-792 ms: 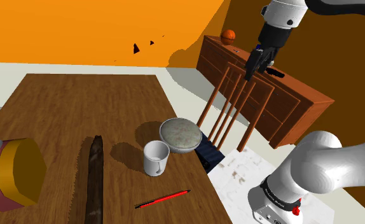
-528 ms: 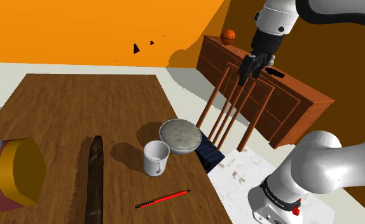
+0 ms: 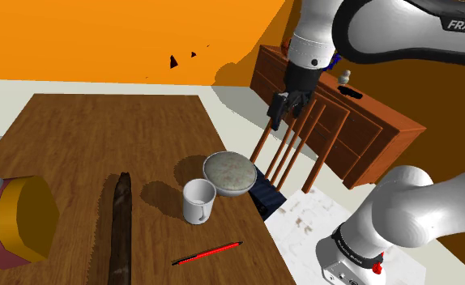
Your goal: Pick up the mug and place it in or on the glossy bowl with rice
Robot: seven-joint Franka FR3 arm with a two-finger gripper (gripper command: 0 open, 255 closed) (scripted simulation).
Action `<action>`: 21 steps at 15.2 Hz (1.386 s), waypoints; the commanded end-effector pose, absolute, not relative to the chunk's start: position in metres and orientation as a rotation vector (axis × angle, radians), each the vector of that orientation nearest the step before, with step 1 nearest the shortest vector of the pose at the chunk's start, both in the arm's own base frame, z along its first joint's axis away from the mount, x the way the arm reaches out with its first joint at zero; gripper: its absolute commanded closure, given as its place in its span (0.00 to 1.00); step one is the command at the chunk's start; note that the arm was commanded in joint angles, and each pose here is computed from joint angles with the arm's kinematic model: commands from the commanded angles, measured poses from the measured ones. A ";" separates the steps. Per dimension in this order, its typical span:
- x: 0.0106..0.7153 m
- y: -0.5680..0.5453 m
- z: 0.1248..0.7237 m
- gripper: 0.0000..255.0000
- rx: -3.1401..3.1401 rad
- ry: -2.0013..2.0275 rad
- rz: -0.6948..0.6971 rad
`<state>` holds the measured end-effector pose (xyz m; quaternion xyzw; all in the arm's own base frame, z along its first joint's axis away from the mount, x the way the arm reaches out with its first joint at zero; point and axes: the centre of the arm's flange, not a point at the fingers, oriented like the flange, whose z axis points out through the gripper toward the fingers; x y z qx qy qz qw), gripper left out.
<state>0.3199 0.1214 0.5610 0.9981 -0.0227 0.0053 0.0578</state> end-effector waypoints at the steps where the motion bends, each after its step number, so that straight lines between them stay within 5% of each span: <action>1: 0.322 0.144 0.546 0.00 3.029 -0.075 0.010; 21: 0.382 0.355 0.405 0.00 3.065 -0.119 -0.057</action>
